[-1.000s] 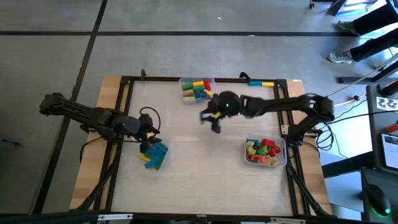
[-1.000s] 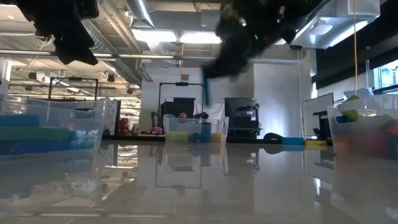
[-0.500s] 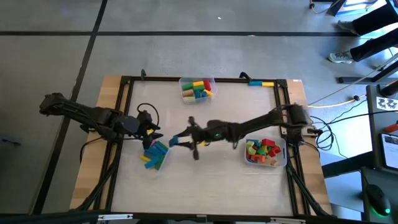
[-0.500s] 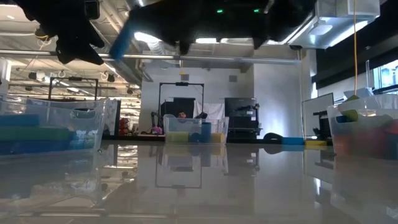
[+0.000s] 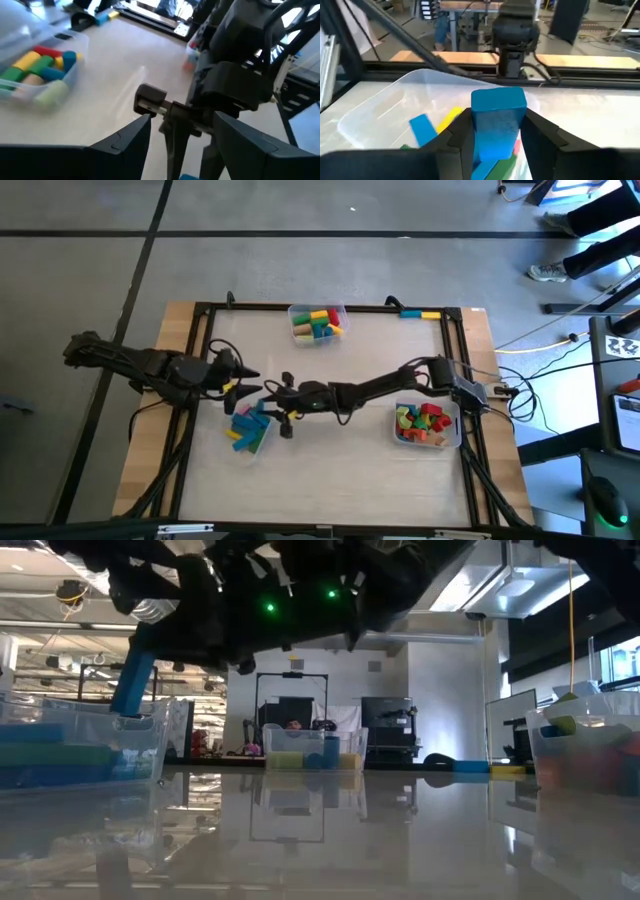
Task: Sort blocks by size
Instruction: Put the blue rectangular block into the bottom left transparent bin
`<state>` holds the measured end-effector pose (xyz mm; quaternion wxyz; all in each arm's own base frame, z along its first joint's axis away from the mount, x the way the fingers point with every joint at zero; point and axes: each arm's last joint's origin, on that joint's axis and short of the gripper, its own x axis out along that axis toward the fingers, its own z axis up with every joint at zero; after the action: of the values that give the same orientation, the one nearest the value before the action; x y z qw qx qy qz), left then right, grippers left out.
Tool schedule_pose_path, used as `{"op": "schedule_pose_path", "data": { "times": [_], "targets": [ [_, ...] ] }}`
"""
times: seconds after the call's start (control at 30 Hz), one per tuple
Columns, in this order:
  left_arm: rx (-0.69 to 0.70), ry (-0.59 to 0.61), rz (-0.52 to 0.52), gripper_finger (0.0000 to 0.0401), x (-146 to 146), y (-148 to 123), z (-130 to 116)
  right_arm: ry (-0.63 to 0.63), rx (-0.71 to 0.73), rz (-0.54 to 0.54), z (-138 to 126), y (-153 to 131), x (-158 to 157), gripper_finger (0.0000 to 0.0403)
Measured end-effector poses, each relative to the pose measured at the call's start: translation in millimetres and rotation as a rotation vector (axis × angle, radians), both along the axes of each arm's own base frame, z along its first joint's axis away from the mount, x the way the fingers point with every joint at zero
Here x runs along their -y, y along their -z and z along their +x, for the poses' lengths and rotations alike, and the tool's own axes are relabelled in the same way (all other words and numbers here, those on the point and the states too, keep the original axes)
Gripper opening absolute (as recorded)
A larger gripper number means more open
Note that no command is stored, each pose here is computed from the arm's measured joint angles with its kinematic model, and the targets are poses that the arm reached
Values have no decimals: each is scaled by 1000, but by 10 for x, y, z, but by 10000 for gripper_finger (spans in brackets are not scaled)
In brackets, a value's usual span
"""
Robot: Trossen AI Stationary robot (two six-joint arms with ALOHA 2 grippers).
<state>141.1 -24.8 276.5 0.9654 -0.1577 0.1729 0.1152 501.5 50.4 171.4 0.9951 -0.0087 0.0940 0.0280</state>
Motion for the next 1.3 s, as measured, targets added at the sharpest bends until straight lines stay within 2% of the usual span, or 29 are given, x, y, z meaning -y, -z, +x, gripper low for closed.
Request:
{"op": "schedule_pose_path", "data": {
  "times": [0.17,0.33,0.43,0.53,0.63,0.73,0.9,1.03,1.17,1.3],
  "targets": [
    [13,-39,55,210,-25,-15,12,46,18,10,34,-36,68,158],
    [23,-52,79,210,-44,-29,18,49,21,52,35,-40,67,229],
    [20,-50,86,210,-44,-27,18,36,-38,8,7,-47,66,266],
    [11,-49,87,210,-45,-19,14,45,-92,-39,-86,-271,80,286],
    [9,-49,88,210,-45,-18,14,81,-132,-91,-244,-640,107,289],
    [7,-50,87,210,-44,-15,15,131,-230,-168,-474,-933,147,283],
    [-11,-56,89,210,-39,89,41,328,-354,-264,-962,-1441,280,266],
    [-44,-95,94,210,-57,251,78,459,-496,-310,-1273,-1574,467,253],
    [-74,-126,76,210,-80,421,96,567,-654,-260,-1584,-1640,771,245],
    [-99,-165,54,210,-122,552,93,695,-828,-206,-1851,-1513,1147,243]
  ]
}}
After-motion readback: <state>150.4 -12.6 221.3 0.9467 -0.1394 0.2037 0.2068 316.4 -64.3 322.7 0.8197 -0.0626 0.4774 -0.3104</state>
